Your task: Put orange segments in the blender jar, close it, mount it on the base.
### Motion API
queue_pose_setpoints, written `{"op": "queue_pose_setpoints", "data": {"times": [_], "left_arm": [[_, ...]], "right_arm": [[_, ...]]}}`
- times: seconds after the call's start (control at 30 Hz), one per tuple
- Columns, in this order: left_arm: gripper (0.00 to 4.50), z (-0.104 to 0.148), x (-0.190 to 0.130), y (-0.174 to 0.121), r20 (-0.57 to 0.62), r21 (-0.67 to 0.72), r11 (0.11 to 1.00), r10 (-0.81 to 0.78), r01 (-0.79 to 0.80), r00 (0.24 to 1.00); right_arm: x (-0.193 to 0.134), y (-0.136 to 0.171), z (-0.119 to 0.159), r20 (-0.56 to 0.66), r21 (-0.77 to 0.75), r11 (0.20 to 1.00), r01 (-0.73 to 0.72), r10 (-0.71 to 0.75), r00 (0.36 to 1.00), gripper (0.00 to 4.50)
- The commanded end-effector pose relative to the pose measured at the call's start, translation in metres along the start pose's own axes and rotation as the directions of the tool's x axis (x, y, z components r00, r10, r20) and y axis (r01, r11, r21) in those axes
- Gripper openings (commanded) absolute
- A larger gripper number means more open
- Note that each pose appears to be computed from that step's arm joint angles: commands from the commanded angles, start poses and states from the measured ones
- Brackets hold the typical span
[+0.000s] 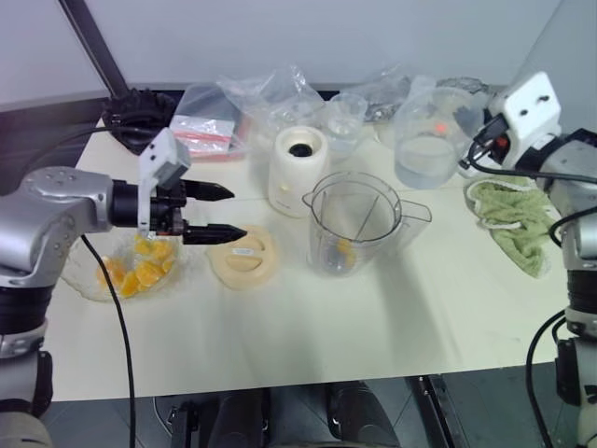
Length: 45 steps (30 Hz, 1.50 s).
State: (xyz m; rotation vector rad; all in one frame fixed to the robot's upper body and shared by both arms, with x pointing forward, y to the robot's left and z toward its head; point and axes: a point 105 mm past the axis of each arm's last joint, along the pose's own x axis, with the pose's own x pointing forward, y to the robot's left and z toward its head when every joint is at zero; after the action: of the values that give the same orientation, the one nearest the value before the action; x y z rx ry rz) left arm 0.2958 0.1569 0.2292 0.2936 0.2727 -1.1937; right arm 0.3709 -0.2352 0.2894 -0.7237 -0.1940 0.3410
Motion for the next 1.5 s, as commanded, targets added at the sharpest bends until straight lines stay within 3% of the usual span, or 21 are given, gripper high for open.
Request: {"op": "queue_pose_setpoints", "data": {"times": [0.03, 0.8, 1.5], "left_arm": [[4.5, 0.009, -0.002, -0.001, 0.016, 0.046, 0.999, 0.008, -0.008, 1.0], [4.5, 0.006, 0.004, -0.001, 0.014, 0.054, 0.999, 0.003, -0.004, 1.0], [4.5, 0.006, 0.006, -0.001, 0.009, 0.054, 0.999, 0.002, -0.003, 1.0]], "right_arm": [[-0.005, -0.01, 0.027, 0.078, -0.115, 0.992, 0.05, -0.042, 0.996, 0.04], [-0.007, 0.0, 0.038, 0.129, -0.411, 0.91, 0.057, -0.003, 0.992, 0.04], [-0.006, 0.008, 0.034, 0.137, -0.54, 0.84, 0.055, 0.024, 0.99, 0.04]]}}
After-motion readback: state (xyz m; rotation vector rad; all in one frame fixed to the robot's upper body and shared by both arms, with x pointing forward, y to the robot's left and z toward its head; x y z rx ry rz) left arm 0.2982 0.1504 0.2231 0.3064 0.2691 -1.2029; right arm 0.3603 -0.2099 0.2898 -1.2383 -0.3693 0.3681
